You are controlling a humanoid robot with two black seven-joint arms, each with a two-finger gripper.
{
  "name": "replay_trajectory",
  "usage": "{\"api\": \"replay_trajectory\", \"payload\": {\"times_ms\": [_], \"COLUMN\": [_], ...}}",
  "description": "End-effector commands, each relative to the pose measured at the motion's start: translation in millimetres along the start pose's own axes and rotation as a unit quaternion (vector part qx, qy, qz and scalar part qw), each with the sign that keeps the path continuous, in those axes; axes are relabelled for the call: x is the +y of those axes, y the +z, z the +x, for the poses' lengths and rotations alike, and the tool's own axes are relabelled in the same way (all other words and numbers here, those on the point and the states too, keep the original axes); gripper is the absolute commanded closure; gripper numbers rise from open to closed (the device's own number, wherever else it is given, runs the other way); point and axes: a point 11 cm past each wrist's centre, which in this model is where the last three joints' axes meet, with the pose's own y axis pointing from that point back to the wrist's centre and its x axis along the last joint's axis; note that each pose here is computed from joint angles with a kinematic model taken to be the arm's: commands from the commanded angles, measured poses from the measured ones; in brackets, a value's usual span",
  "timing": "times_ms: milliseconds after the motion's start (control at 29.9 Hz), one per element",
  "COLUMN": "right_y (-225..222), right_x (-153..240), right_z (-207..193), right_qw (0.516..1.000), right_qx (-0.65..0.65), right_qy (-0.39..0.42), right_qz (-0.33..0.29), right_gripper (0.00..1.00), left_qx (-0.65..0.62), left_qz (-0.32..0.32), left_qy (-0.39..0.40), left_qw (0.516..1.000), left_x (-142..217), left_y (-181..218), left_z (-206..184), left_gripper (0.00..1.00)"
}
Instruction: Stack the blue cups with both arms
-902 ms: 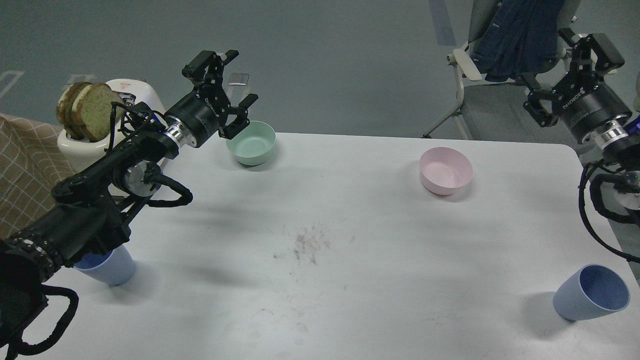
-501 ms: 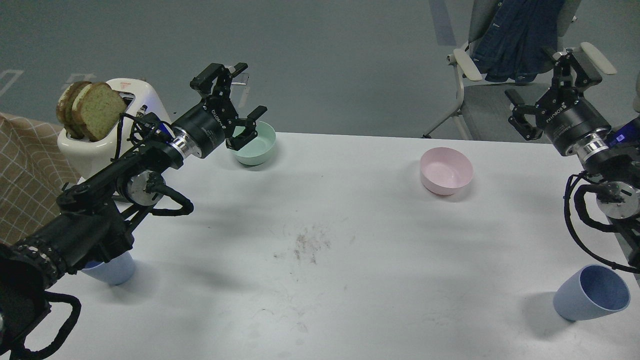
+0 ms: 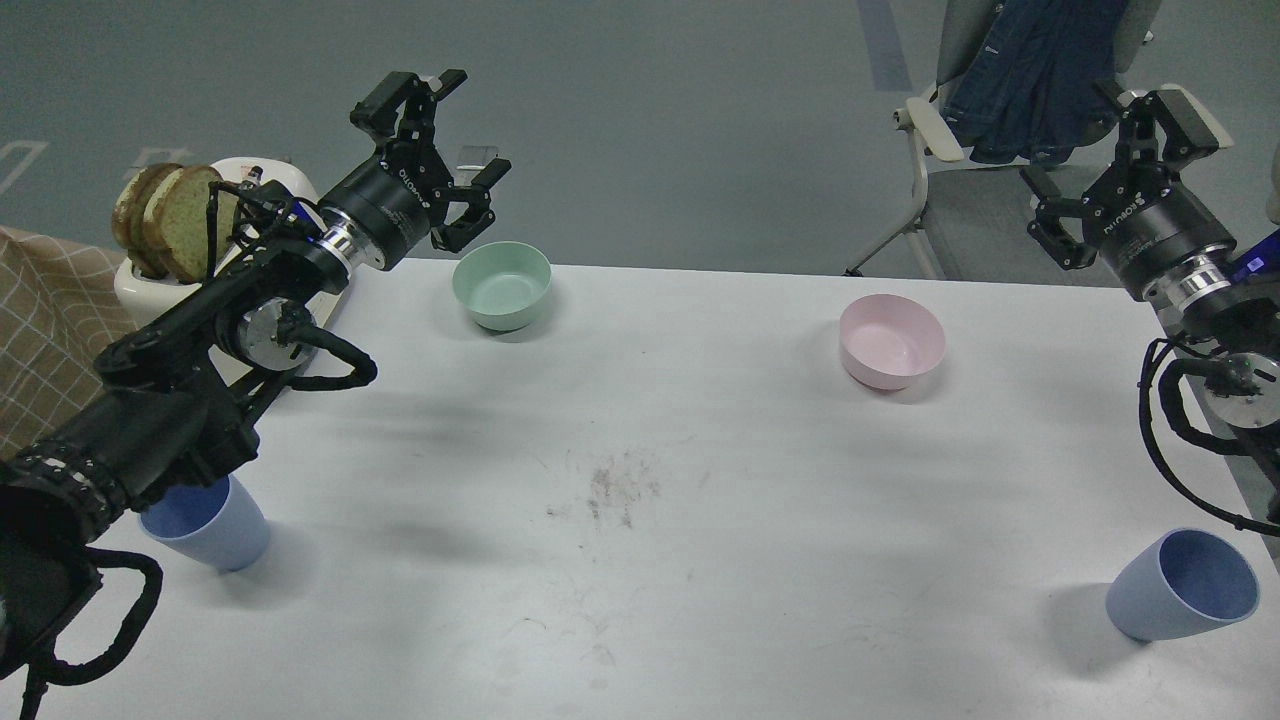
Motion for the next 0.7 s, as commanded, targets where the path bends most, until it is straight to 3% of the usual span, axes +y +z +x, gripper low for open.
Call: {"api": "replay_trajectory", "payload": {"times_ms": [0,201,668], "right_y": [2,2,2], "right_x": [0,-1,-1], "right_z": [-1,-1,-2], "right_qw": [1.000,1.000,1.000], "right_qx": [0.000,-0.001,-0.003], "right_qy": [0.000,0.001,0.000], "right_qz": [-0.002,-0.001,0.000], "right_gripper": [0.00,0.00,0.00], "left_qx": [-0.003,-0.007,-0.005], "left_qz": [-0.014,-0.058,-0.064], "left_qy": [0.000,-0.004,-0.008], "left_qw": [1.000,0.998,0.998], "left_x": [-1,2,2], "left_y": [3,16,18], "left_z": [-1,1,-1], "left_gripper": [0.02,0.02,0.02]}}
